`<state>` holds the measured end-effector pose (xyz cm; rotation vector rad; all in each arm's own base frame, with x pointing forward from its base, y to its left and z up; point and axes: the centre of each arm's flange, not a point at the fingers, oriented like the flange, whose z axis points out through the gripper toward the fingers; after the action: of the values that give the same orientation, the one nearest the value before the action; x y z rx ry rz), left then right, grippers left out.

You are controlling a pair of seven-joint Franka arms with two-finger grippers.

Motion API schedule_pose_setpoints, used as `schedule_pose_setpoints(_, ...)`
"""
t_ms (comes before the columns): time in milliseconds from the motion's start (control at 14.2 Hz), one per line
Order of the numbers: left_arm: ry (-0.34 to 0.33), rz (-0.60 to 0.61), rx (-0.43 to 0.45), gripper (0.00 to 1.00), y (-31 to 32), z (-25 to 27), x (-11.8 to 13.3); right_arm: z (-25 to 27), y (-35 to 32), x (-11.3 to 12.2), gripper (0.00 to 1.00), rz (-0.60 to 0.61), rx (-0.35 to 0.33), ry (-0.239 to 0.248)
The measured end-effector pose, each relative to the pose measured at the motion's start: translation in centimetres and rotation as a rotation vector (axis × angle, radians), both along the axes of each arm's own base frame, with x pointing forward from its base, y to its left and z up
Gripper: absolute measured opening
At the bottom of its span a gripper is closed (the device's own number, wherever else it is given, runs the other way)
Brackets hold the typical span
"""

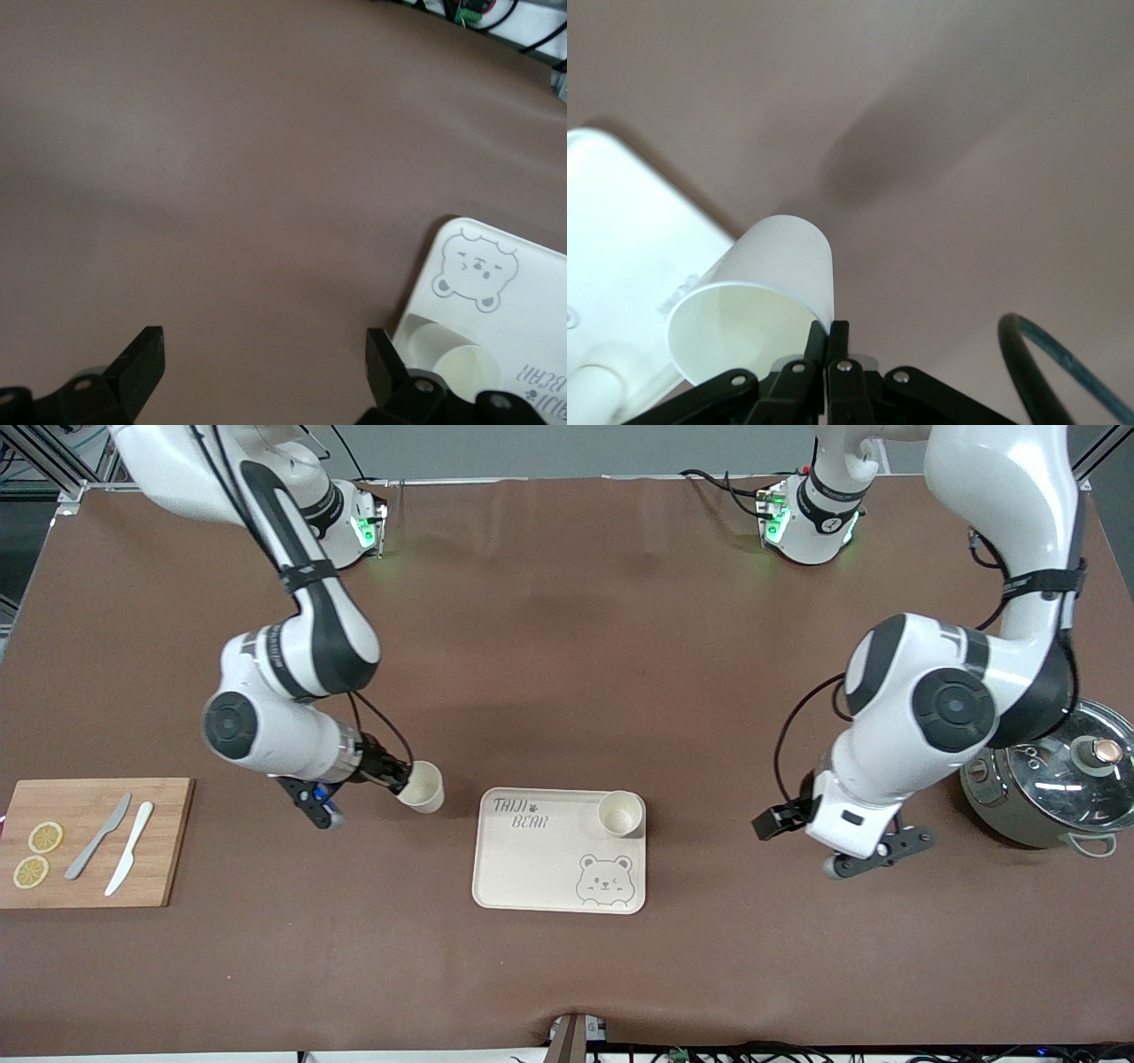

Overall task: Place white IKEA cup upright on tray with both arms
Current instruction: 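Carry the second cup with the right gripper and set it beside the first cup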

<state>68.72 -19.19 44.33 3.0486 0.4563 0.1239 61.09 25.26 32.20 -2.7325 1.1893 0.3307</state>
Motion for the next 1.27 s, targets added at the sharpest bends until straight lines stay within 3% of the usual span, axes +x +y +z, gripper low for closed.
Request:
schedule_pose_setpoints(281, 0.018, -0.050, 0.024, 1.00, 4.7, 1.7, 0.1, -3.3, 7.3, -0.2, 0.02, -0.159, -0.010, -0.040)
schedule_pose_setpoints(563, 0.078, -0.085, 0.047, 1.00, 7.6, 2.4, -0.5, -5.3, 9.3, 0.3, 0.02, -0.252, -0.018, -0.031)
schedule_pose_setpoints(844, 0.082, -0.171, 0.061, 1.00, 14.1, 4.5, -0.7, -6.5, 10.6, 0.9, 0.03, -0.282, -0.020, -0.025)
schedule_pose_setpoints(1055, 0.107, -0.165, 0.070, 1.00, 15.6, 6.5, -1.9, -6.2, 10.3, 1.4, 0.11, -0.290, -0.019, -0.034)
schedule_pose_setpoints(1266, 0.114, -0.171, 0.082, 1.00, 15.0, 9.8, -3.9, -4.9, 9.8, 2.4, 0.42, -0.302, -0.008, -0.059)
